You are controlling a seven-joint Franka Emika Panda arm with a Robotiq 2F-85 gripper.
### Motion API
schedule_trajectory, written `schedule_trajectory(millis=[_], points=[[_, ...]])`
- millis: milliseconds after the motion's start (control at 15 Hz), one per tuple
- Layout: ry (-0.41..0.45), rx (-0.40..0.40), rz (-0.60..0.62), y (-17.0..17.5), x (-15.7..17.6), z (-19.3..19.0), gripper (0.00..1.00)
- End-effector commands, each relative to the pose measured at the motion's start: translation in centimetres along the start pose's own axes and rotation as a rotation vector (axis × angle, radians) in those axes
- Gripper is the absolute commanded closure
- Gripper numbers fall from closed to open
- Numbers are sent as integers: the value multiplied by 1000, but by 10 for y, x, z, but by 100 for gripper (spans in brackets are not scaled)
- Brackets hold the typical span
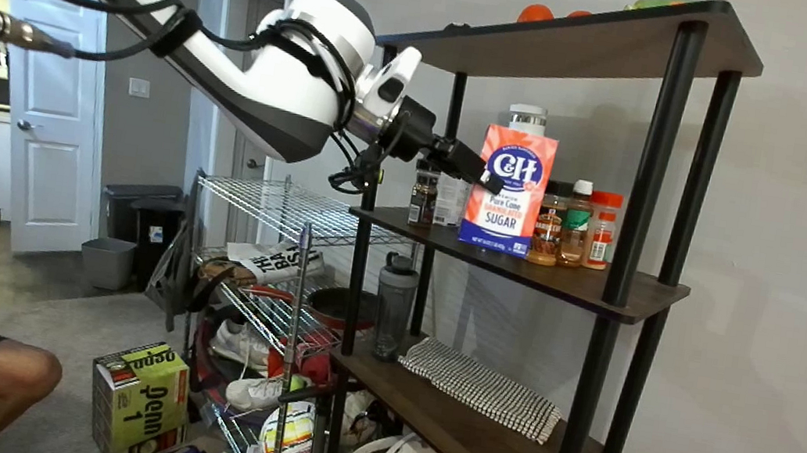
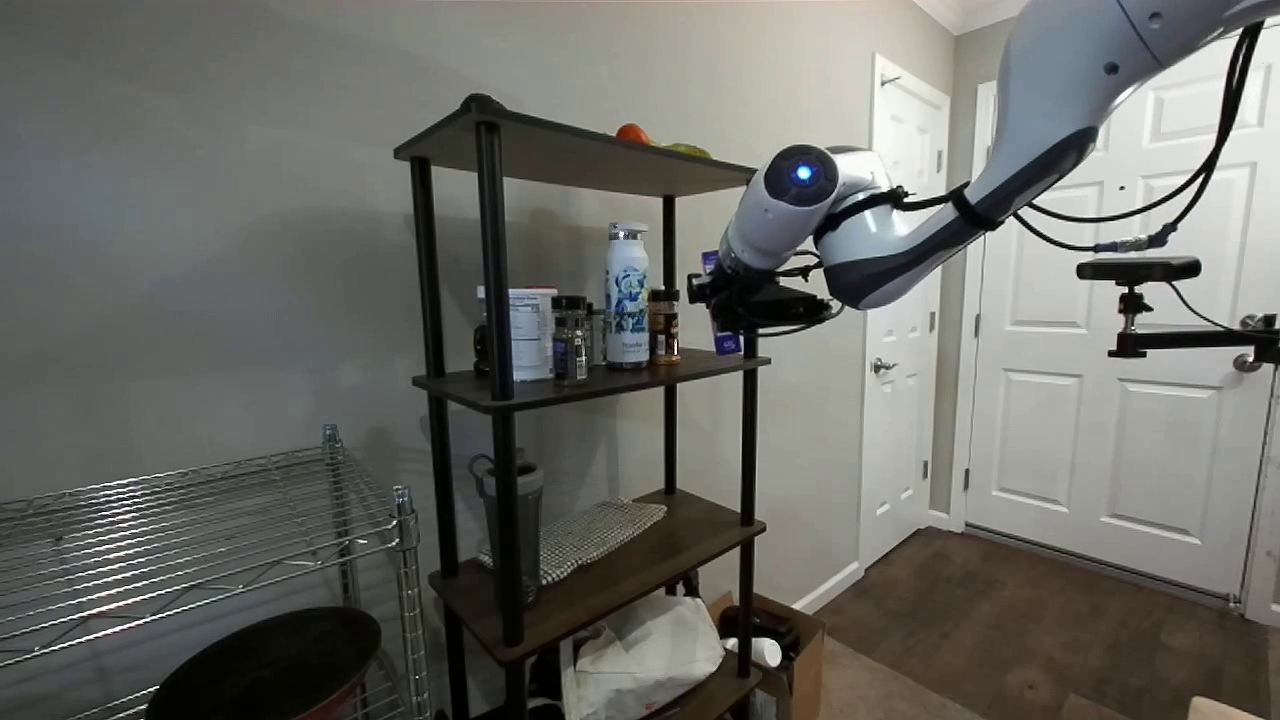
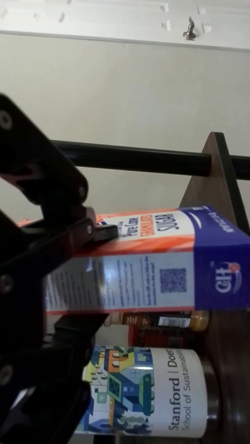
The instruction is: Move the orange box on the second shelf to the right
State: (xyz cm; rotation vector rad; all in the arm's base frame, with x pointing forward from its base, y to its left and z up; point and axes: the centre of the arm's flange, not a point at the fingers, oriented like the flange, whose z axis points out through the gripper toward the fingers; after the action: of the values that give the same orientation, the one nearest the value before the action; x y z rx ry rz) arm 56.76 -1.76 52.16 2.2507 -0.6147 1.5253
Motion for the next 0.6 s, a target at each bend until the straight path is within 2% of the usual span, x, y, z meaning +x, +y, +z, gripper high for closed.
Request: schedule_trajectory(millis=[0, 267, 533], points=[[53, 8, 69, 2, -3, 23, 81], [98, 8, 141, 3, -6, 45, 81], [149, 25, 133, -2, -3, 61, 81]])
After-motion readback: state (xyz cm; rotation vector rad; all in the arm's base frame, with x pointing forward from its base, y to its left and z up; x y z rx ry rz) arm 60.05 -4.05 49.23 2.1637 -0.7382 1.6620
